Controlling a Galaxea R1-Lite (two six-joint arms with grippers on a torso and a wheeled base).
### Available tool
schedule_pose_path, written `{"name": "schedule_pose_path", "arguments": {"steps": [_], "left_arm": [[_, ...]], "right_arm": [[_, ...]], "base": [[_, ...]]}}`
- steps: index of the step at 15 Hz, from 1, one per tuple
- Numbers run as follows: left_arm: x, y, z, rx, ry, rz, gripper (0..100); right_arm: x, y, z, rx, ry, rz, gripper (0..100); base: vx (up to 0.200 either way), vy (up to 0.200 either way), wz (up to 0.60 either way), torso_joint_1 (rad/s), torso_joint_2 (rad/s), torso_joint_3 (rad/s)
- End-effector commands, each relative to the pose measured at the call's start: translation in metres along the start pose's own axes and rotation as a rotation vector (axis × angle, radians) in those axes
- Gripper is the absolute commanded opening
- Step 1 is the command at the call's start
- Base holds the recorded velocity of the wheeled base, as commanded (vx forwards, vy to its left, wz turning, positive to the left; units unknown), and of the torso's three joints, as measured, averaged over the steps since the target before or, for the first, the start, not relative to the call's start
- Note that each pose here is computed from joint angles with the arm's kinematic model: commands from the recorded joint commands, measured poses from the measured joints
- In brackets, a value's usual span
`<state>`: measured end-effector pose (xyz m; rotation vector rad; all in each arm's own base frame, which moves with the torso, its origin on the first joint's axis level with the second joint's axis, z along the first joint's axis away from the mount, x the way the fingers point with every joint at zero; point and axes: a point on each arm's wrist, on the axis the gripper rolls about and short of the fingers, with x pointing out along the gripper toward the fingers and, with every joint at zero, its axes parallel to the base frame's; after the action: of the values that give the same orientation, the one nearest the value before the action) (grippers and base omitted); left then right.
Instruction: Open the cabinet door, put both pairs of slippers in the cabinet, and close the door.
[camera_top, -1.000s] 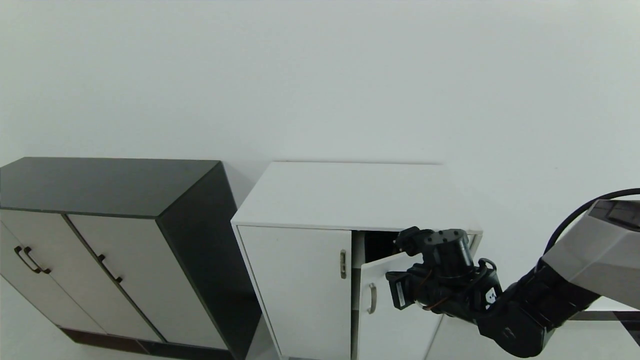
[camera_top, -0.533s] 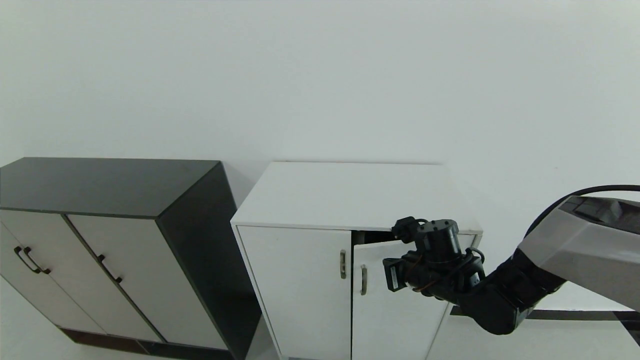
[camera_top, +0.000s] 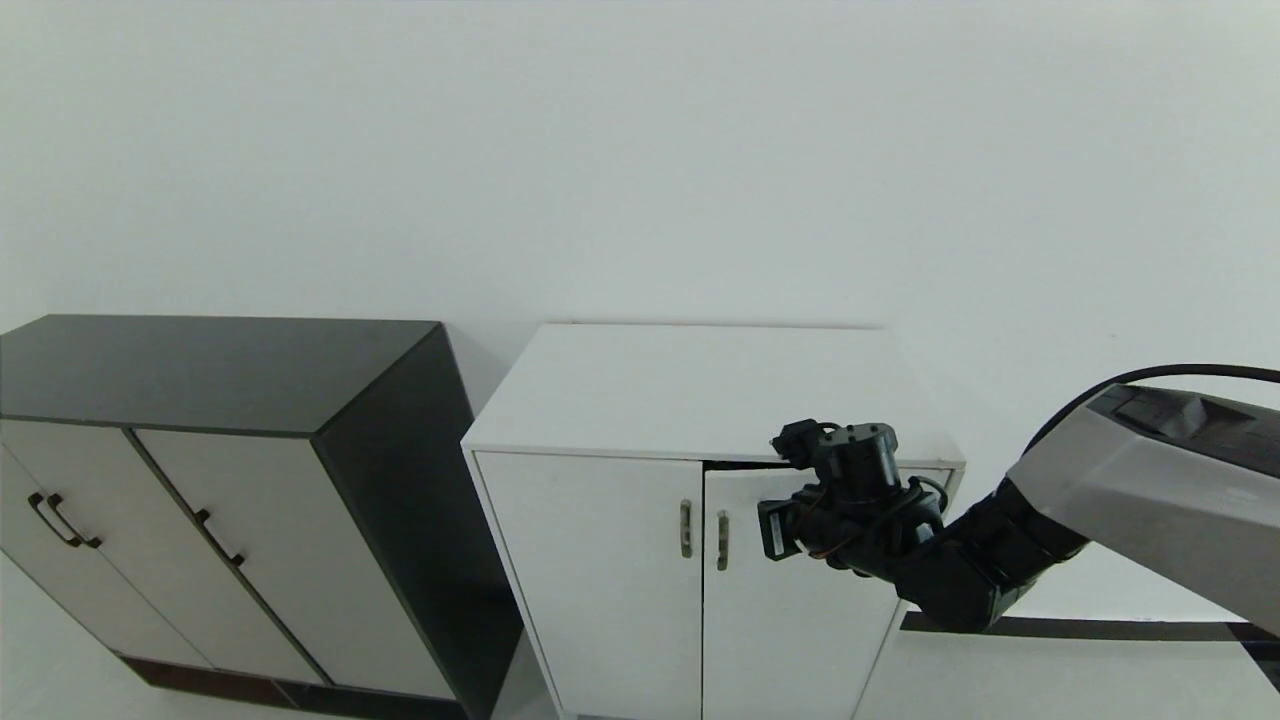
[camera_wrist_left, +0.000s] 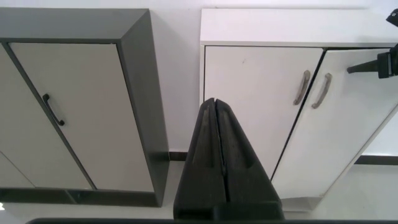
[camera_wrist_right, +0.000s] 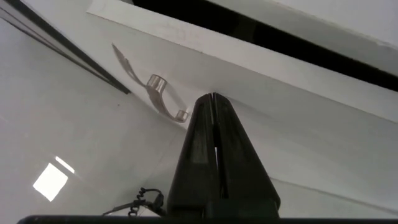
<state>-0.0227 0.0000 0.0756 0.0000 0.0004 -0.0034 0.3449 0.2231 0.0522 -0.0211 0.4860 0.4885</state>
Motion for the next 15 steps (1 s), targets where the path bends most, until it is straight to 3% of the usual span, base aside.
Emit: {"name": "schedule_pose_path", "arguments": {"steps": [1, 12, 15], "left_arm": [[0.000, 0.000, 0.000, 0.000, 0.000, 0.000, 0], [0.000, 0.000, 0.000, 0.000, 0.001, 0.000, 0], [0.000, 0.000, 0.000, 0.000, 0.001, 0.000, 0]], "right_arm": [[0.006, -0.002, -0.003, 0.002, 0.004, -0.005, 0], [0.009, -0.011, -0.001, -0.007, -0.001, -0.025, 0], [-0.017, -0.007, -0.002, -0.012, 0.006, -0.019, 0]], "base": [[0.000, 0.000, 0.00, 0.000, 0.00, 0.000], [0.000, 0.000, 0.00, 0.000, 0.00, 0.000], [0.000, 0.000, 0.00, 0.000, 0.00, 0.000]]}}
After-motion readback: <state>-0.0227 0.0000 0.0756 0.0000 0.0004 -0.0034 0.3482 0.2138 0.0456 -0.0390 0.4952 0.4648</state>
